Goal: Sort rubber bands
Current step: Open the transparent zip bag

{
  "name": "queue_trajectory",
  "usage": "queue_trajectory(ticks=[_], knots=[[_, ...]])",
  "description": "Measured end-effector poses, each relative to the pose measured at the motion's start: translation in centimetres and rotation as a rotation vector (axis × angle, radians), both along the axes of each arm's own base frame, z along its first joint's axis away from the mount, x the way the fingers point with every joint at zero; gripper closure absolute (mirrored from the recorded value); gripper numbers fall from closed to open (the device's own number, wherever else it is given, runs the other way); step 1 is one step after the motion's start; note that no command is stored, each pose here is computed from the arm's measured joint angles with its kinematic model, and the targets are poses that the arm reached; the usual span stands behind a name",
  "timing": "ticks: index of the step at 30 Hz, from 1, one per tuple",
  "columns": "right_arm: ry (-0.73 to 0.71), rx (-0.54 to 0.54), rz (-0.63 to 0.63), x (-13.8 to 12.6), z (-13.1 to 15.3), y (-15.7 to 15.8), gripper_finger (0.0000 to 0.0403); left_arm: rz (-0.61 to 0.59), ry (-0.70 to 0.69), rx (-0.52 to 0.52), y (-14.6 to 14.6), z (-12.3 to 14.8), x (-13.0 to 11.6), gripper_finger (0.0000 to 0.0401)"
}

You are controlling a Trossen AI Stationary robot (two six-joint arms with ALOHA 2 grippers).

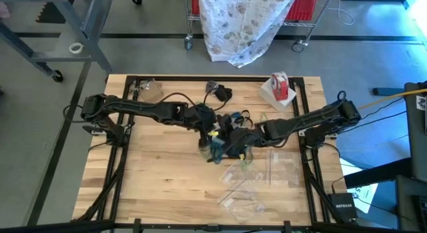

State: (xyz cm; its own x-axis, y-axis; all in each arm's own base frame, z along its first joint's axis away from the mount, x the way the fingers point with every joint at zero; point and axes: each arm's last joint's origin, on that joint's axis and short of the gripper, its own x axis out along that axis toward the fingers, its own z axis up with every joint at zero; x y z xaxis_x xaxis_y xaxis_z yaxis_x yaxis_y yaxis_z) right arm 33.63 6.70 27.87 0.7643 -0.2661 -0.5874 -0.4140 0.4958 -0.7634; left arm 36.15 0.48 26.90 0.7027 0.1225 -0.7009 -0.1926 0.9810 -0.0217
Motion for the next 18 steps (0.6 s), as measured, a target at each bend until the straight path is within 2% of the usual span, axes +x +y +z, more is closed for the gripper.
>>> queue_trajectory(ticks=[4, 9, 18], knots=[[0.063, -0.016, -0.056, 0.3, -1.1, -1.2, 0.0292, -0.028, 0.001, 0.0, -0.5, 0.0, 0.0, 0.04], [0.075, -0.017, -0.081, 0.2, -1.2, -1.5, 0.0298, -0.029, 0.007, 0.002, -0.7, 0.0, 0.0, 0.04], [0.121, 0.057, -0.129, -0.3, -1.7, -1.4, 0.0393, 0.017, 0.006, 0.023, -0.5, -0.1, 0.0, 0.04]])
